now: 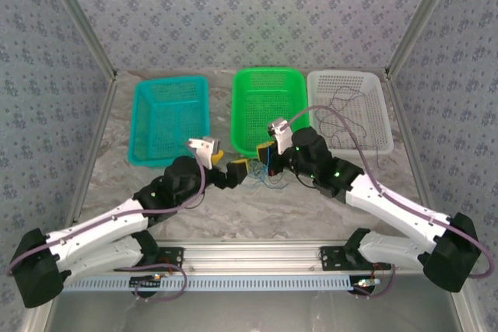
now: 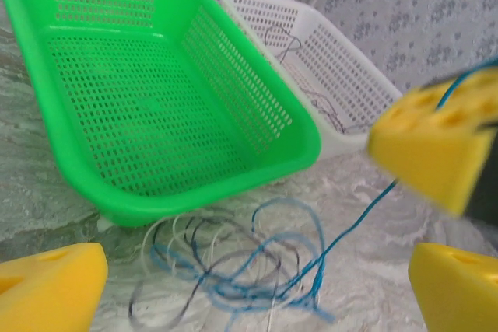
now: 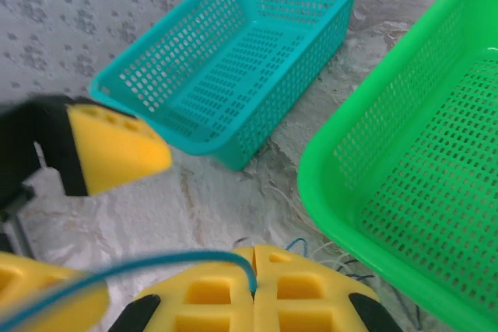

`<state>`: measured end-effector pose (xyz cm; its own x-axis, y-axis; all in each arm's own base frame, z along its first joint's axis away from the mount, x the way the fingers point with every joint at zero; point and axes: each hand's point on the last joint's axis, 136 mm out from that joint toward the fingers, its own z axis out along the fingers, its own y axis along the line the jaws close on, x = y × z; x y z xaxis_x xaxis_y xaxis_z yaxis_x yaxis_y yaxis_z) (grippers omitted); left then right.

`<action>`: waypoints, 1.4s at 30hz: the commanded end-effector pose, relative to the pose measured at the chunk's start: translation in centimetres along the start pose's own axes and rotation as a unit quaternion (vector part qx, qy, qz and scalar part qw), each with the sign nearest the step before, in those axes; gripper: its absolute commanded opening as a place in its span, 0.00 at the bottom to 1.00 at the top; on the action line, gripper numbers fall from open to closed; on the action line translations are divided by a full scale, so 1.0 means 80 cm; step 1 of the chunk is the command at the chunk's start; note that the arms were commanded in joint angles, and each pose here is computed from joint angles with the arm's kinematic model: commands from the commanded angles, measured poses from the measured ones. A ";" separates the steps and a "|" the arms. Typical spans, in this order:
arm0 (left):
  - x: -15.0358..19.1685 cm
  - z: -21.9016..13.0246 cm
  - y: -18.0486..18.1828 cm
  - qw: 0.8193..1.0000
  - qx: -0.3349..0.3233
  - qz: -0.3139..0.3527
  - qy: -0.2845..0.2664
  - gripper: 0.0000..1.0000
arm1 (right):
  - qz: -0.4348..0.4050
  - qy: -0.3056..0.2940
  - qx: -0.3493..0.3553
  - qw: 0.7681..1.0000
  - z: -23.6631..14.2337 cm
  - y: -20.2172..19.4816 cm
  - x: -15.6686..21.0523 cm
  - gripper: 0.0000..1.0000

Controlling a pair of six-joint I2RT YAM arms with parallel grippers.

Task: Untangle the cables

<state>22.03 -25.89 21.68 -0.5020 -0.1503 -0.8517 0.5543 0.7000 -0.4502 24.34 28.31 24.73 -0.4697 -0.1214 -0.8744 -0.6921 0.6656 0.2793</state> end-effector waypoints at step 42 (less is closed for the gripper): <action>0.108 0.138 -0.049 0.982 0.049 0.130 0.128 0.60 | 0.004 -0.161 -0.101 0.982 -0.158 0.098 -0.208 0.00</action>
<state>23.86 -38.04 15.52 -0.4411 0.1443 -0.8858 0.7386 0.6190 -0.2670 21.56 26.93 42.19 -0.3880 0.0901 -0.9172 -0.7321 0.5744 0.3661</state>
